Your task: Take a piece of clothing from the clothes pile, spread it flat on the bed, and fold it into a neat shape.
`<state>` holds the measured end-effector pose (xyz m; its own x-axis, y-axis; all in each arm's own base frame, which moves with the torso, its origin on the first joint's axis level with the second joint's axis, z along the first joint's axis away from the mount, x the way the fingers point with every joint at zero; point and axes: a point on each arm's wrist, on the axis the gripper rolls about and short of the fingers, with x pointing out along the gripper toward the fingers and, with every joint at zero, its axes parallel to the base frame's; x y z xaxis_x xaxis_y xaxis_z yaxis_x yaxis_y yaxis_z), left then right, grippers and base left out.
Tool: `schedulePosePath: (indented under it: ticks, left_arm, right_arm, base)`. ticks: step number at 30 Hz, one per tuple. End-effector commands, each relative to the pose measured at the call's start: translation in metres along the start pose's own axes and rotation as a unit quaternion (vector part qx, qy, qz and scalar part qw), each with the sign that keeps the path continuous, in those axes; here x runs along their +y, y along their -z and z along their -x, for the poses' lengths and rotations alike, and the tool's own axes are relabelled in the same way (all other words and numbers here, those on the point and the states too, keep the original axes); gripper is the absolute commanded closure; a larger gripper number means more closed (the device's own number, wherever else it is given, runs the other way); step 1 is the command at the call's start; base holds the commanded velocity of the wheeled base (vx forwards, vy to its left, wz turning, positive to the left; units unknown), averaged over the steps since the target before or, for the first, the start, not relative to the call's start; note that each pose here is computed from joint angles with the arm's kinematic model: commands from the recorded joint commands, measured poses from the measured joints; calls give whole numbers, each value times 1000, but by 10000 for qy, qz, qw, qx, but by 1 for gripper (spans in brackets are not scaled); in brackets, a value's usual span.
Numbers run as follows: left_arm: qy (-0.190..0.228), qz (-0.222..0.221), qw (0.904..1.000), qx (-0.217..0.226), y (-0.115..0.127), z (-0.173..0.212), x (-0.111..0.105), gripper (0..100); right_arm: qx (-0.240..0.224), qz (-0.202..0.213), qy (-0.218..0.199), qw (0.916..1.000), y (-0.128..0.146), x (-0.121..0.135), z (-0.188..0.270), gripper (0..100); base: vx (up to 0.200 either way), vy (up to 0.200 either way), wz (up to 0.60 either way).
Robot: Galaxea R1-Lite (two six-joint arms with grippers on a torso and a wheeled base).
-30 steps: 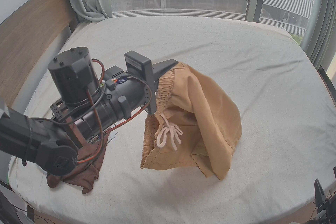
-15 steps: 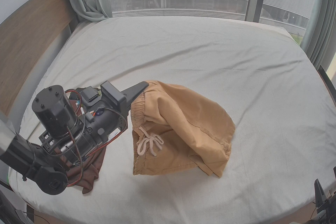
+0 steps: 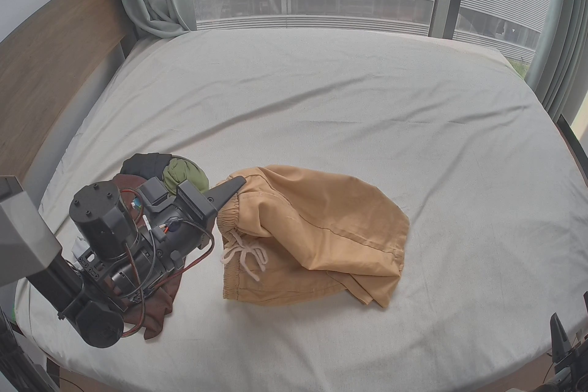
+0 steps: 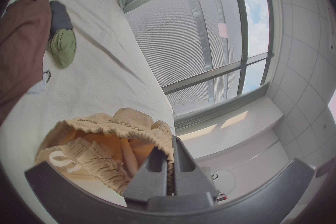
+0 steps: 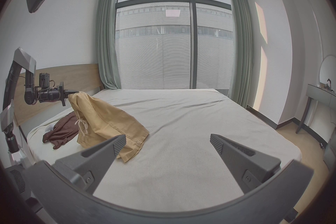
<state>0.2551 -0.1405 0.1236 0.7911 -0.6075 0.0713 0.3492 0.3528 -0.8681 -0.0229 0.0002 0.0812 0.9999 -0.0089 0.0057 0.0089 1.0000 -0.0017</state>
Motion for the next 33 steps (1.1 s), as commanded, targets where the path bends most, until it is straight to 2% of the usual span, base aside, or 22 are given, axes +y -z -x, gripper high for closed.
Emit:
schedulePosePath:
  ticks: [1, 9, 16, 18, 23, 26, 33]
  left_arm:
    - [-151, -321, 9994, 4, -9, 2, 13, 100]
    - [-185, -612, 9977, 222, -16, 7, 24, 100]
    - [-573, -988, 9932, 228, -20, 12, 45, 100]
    - [-711, -1388, 9873, 311, -18, 11, 54, 100]
    - [-958, -1812, 9778, 432, -14, 10, 71, 100]
    - [-1076, -1840, 9761, 431, -16, 9, 79, 100]
    - [-1090, -1850, 9759, 382, -17, 9, 79, 100]
  right_arm:
    - [52, -1, 1, 10000, 5, 0, -1, 0]
    - [36, 22, -6, 10000, 5, 0, -1, 0]
    - [36, 76, -30, 10000, 5, 0, -1, 0]
    - [36, 83, -30, 10000, 5, 0, -1, 0]
    - [36, 91, -30, 9999, 5, 0, -1, 0]
    - [36, 83, -37, 10000, 5, 0, -1, 0]
    - [21, 61, 1, 10000, 5, 0, -1, 0]
  base:
    - [0, 0, 0]
    - [0, 0, 0]
    - [0, 0, 0]
    - [0, 0, 0]
    - [0, 0, 0]
    - [0, 0, 0]
    - [0, 0, 0]
